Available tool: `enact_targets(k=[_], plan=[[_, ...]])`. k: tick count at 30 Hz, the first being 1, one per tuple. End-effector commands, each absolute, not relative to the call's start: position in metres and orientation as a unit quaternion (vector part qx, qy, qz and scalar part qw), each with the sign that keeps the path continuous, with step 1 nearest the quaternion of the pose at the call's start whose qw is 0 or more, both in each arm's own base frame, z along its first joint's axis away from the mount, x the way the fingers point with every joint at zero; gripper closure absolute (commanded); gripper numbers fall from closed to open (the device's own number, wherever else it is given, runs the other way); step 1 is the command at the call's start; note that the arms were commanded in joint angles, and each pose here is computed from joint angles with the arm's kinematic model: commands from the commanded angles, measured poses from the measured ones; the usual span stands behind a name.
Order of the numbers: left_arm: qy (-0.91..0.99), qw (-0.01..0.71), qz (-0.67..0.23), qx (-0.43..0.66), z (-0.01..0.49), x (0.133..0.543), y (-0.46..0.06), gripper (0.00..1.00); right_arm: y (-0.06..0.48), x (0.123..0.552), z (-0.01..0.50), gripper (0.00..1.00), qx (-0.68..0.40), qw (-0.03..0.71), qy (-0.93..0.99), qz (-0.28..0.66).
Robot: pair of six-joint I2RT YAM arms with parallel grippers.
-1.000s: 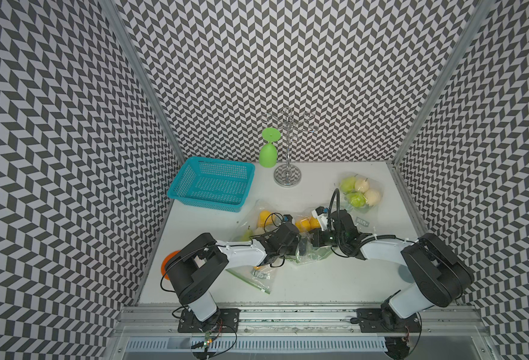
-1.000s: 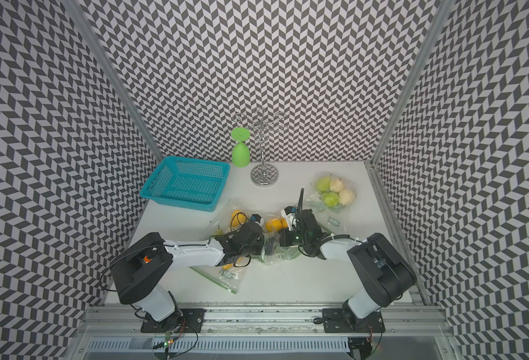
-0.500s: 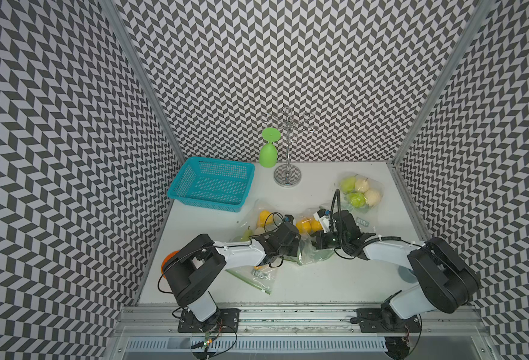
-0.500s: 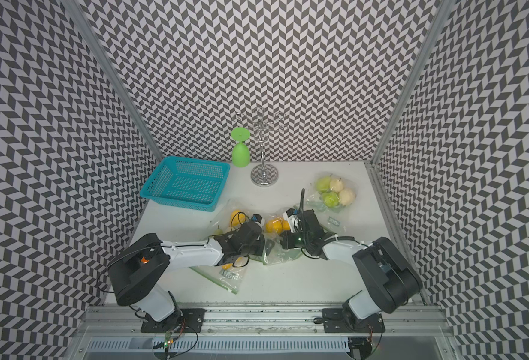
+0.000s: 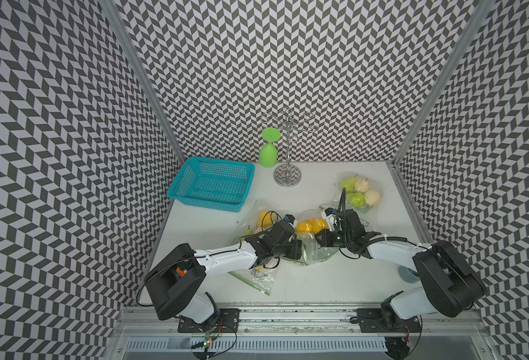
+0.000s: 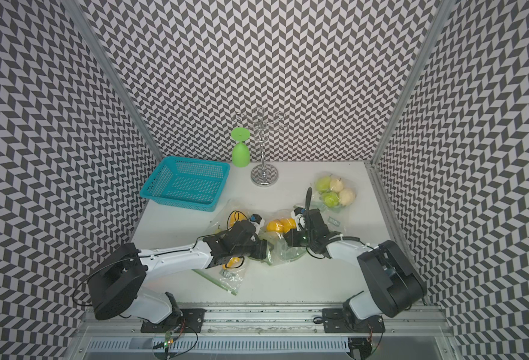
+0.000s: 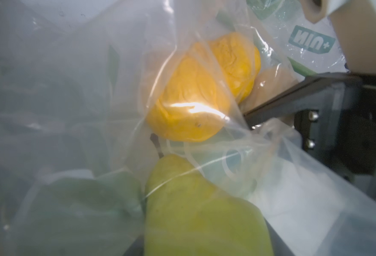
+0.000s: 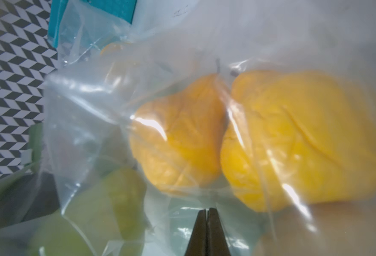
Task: Open the zip-top bag and take out the pear
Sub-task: Pick up the pear from the zipper food storage bag.
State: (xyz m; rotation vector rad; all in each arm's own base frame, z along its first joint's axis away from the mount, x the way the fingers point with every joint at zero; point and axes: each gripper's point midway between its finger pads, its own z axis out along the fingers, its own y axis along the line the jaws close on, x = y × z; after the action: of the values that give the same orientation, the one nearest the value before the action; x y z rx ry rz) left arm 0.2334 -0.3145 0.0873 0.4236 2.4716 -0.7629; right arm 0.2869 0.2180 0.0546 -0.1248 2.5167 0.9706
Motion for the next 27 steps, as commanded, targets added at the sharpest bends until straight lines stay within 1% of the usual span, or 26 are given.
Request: enact_targets(k=[1,6,10,12,15,18,23,27], plan=[[0.916,0.238,-0.273,0.171,0.090,0.218,-0.298,0.63,0.187,0.290,0.027,1.00,0.015,0.209,0.934,0.289],[0.906,0.240,-0.313,0.154,0.108,0.215,-0.295,0.62,0.172,0.294,0.021,1.00,0.051,0.225,0.937,0.262],[0.896,0.247,-0.338,0.150,0.128,0.214,-0.292,0.61,0.161,0.297,0.025,1.00,0.072,0.245,0.935,0.244],[0.887,0.247,-0.362,0.145,0.134,0.213,-0.291,0.59,0.159,0.298,0.031,1.00,0.078,0.258,0.931,0.247],[0.882,0.242,-0.381,0.134,0.139,0.217,-0.286,0.59,0.154,0.297,0.034,1.00,0.089,0.268,0.928,0.244],[0.862,0.242,-0.429,0.118,0.148,0.221,-0.285,0.56,0.153,0.298,0.037,1.00,0.092,0.276,0.925,0.245],[0.855,0.227,-0.446,0.136,0.148,0.224,-0.295,0.56,0.152,0.295,0.038,1.00,0.087,0.281,0.923,0.249],[0.844,0.237,-0.461,0.139,0.157,0.232,-0.299,0.55,0.138,0.295,0.039,1.00,0.095,0.288,0.927,0.220]])
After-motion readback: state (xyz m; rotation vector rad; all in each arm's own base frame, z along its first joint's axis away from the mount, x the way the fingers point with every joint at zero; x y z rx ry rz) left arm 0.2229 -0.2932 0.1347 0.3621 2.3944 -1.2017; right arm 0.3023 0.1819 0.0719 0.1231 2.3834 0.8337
